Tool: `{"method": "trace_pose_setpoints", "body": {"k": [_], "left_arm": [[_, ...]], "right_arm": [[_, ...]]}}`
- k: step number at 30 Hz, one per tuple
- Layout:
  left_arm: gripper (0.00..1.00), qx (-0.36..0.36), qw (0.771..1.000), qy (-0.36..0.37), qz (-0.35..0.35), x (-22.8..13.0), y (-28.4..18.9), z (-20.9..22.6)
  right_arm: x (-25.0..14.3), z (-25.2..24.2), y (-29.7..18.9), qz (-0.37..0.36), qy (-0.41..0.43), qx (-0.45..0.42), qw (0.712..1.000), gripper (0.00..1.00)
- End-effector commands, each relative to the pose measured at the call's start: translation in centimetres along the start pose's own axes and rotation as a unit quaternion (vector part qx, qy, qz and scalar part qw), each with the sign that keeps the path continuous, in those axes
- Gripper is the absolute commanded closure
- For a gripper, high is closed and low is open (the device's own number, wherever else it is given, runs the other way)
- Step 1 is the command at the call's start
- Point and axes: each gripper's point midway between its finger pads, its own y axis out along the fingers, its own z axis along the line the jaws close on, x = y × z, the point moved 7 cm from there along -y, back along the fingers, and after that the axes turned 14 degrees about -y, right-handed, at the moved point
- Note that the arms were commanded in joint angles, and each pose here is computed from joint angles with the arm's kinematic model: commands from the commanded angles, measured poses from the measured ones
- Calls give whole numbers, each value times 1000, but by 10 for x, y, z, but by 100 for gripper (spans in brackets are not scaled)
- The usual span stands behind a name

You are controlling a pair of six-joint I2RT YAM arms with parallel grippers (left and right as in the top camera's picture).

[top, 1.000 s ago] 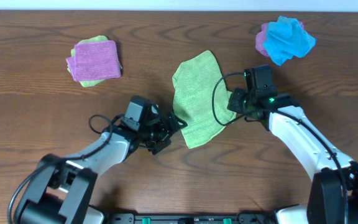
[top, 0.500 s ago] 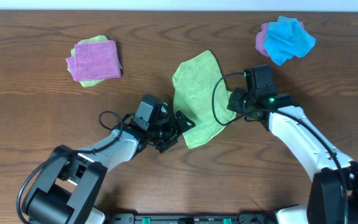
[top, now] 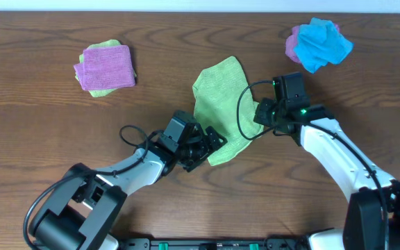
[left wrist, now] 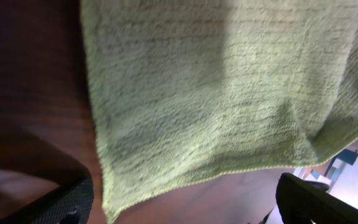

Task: Fold the cloth
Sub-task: 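Reach the left gripper to the green cloth's left corner and grasp it, then lift the green cloth with both grippers and stretch it toward the back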

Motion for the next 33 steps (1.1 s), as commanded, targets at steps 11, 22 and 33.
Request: {"method": "trace_pose_setpoints", "body": {"k": [11,22,33], "left_arm": [[48,11,1000,-27,6,11,30,18],[94,-50,998,7,22,33,15,1],[94,-146,989,-5,36,99,-51,-6]], "right_arm": [[0,0,-2,-2,8,3,1000,99],[-1,-2,-2,3,8,-7,1000,99],[-29,-16,-5,76,28,-62,995,99]]}}
